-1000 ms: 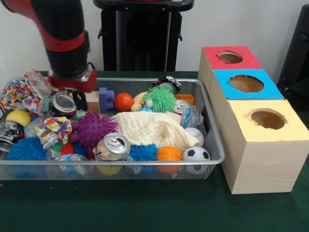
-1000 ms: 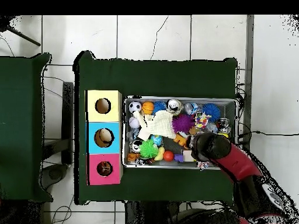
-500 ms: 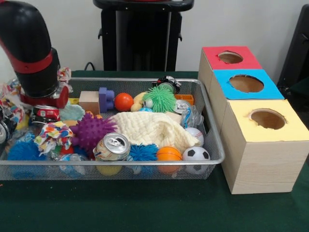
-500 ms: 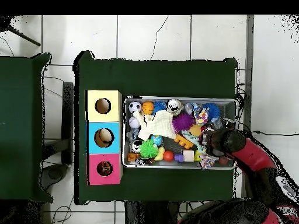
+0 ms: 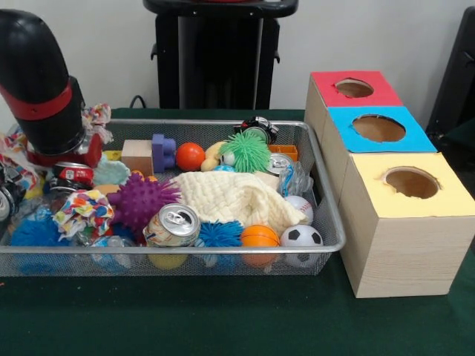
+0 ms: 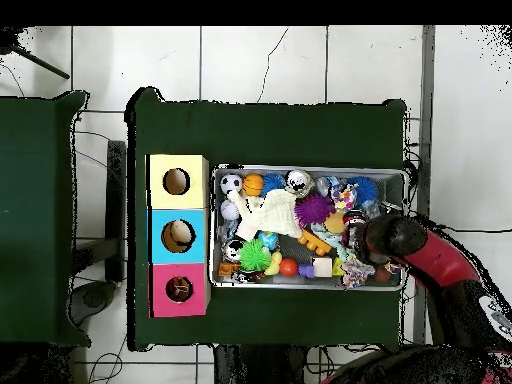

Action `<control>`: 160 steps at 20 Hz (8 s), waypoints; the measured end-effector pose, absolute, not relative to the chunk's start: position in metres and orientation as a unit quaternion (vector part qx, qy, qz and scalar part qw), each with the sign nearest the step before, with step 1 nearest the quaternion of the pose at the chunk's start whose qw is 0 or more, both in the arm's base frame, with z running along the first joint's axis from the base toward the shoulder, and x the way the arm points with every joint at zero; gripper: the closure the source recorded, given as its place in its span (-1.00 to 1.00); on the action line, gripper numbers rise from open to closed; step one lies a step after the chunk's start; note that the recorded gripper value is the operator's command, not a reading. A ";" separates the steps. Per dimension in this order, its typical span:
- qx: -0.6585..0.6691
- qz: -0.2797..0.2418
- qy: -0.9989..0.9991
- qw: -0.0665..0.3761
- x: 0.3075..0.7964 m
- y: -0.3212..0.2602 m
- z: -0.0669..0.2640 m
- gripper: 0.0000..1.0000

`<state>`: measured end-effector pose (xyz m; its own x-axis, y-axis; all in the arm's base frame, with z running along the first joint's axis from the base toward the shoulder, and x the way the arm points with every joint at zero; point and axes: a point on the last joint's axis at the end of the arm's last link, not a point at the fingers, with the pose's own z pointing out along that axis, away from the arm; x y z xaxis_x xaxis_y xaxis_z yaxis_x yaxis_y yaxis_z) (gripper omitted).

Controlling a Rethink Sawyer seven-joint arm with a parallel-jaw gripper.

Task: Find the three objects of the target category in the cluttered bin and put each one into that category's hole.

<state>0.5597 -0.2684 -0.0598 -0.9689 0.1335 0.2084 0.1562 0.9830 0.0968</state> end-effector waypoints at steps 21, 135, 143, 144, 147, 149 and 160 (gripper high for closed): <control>0.113 -0.171 -0.958 0.202 0.605 -0.287 -0.076 1.00; 0.017 -0.012 -1.000 0.022 0.467 -0.230 0.014 1.00; -0.018 -0.028 -0.998 0.054 0.457 -0.171 0.024 1.00; -0.022 -0.027 -0.998 0.055 0.457 -0.167 0.026 1.00; -0.036 -0.025 -0.997 0.060 0.456 -0.154 0.034 1.00; -0.043 -0.024 -0.997 0.062 0.454 -0.147 0.038 1.00; -0.083 -0.017 -0.993 0.077 0.447 -0.112 0.054 1.00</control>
<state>0.4466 -0.1117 0.0543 -0.9746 0.1614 0.1555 0.1667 0.9858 0.0217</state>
